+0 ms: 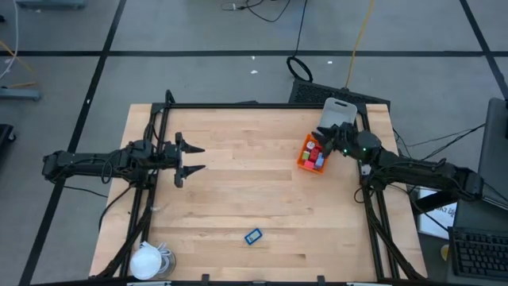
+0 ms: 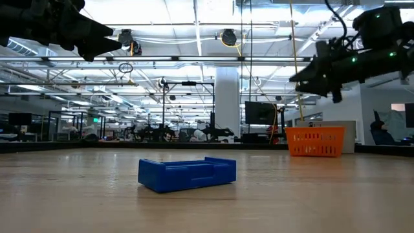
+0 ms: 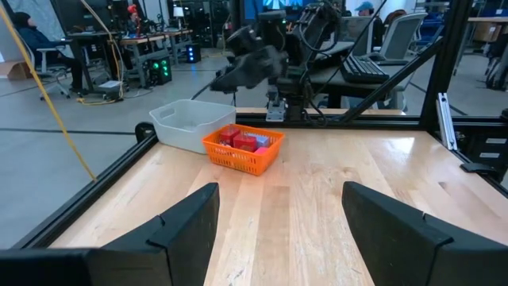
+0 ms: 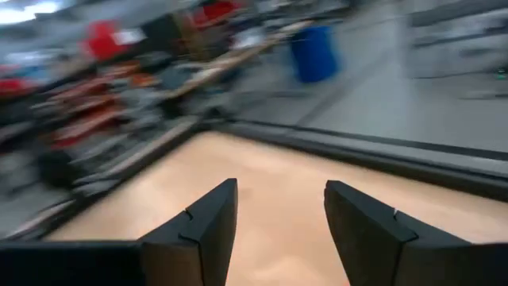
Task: Pick & Place Office items
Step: Put the blue digital clock into the gray bin
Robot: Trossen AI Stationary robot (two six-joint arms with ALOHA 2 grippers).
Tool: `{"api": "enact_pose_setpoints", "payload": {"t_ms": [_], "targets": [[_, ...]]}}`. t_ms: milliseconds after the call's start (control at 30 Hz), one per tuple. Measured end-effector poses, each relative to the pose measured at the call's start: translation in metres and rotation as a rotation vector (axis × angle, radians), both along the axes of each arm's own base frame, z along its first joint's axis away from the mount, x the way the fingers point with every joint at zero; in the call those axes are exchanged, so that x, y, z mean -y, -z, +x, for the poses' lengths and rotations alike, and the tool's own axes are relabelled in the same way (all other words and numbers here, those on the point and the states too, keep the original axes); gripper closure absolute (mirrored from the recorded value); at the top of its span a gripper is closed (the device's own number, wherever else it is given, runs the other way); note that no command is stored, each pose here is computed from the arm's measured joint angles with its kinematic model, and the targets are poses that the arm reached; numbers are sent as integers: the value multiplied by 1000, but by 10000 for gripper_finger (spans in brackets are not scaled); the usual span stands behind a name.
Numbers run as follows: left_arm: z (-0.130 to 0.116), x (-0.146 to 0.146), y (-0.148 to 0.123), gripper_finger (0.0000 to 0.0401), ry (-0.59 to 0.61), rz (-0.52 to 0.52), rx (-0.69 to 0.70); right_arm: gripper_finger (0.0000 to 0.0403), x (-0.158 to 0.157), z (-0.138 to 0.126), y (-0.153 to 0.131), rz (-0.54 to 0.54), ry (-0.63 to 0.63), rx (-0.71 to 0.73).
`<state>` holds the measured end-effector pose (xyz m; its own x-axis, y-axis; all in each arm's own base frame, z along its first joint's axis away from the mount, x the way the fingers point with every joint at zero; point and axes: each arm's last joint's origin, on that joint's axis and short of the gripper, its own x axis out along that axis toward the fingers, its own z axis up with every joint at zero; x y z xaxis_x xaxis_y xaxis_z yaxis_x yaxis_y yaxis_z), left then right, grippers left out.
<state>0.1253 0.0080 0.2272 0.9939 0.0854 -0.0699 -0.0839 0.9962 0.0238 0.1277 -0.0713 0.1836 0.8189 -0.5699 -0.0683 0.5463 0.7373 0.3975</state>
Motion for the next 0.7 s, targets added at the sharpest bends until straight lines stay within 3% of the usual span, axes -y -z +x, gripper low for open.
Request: {"api": "enact_pose_setpoints", "payload": {"t_ms": [200, 300, 433, 700], "targets": [[0, 0, 0, 130, 0, 0, 0, 230, -21, 10, -16, 21, -428, 185], [0, 0, 0, 130, 0, 0, 0, 230, -35, 13, -23, 56, -584, 275], [0, 0, 0, 130, 0, 0, 0, 232, -55, 20, -27, 61, -649, 330], [0, 0, 0, 130, 0, 0, 0, 232, -102, 35, -27, -54, -748, 414]]}}
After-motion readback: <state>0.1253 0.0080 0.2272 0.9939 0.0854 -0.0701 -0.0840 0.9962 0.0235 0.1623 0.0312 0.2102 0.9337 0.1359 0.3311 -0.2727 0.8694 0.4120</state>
